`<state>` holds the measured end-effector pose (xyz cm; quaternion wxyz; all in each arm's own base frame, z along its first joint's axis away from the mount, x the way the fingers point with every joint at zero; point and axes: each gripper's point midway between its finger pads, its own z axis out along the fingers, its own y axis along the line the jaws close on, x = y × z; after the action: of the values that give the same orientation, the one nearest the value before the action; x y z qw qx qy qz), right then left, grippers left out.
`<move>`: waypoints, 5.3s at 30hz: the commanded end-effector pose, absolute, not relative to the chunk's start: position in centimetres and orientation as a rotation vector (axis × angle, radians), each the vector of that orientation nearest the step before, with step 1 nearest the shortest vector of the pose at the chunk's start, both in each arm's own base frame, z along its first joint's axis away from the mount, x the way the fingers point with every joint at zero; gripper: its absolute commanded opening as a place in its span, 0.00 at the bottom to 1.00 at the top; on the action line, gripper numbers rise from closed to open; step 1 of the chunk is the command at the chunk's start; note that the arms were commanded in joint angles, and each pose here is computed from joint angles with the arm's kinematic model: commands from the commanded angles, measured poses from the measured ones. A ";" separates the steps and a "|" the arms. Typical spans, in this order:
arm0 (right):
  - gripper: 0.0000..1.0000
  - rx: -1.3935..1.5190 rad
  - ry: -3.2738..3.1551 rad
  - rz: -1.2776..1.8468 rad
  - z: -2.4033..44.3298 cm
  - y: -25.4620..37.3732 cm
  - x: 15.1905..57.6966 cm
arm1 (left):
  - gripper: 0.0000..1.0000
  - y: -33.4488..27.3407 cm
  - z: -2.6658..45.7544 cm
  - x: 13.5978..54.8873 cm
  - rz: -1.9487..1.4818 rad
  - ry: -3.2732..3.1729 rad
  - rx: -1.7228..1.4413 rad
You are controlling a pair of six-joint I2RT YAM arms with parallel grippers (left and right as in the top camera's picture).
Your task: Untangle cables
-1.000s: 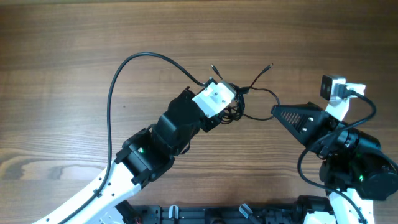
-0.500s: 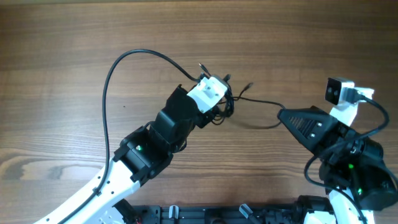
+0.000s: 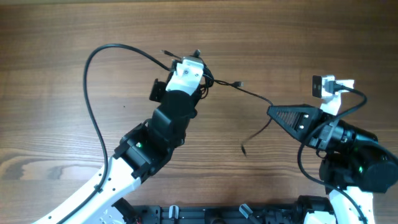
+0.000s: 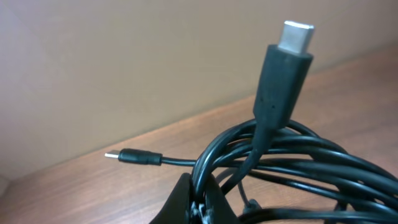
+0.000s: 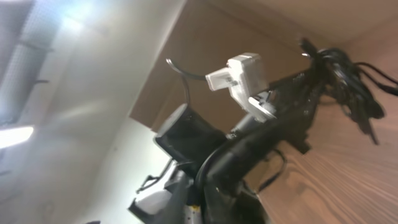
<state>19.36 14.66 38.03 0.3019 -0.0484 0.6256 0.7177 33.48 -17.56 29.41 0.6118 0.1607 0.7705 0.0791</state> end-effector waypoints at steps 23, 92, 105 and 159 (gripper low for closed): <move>1.00 -0.282 1.756 0.704 33.1 7.4 32.2 | 0.04 -26.7 29.3 28.9 -0.428 1.815 0.431; 0.43 -0.846 1.581 0.786 33.0 12.4 23.1 | 0.04 -33.3 39.0 23.3 -0.841 1.331 0.707; 0.52 -0.885 1.544 0.863 33.4 13.1 22.0 | 0.04 -34.0 40.0 21.9 -0.910 1.263 0.762; 0.10 -0.553 1.579 0.944 37.3 11.4 27.1 | 0.04 -25.1 33.1 30.1 -0.544 1.714 0.015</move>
<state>24.21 13.23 36.41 0.5507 -0.3410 0.6281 0.4312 29.32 -26.68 32.99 0.6145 0.0436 0.7445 -0.2574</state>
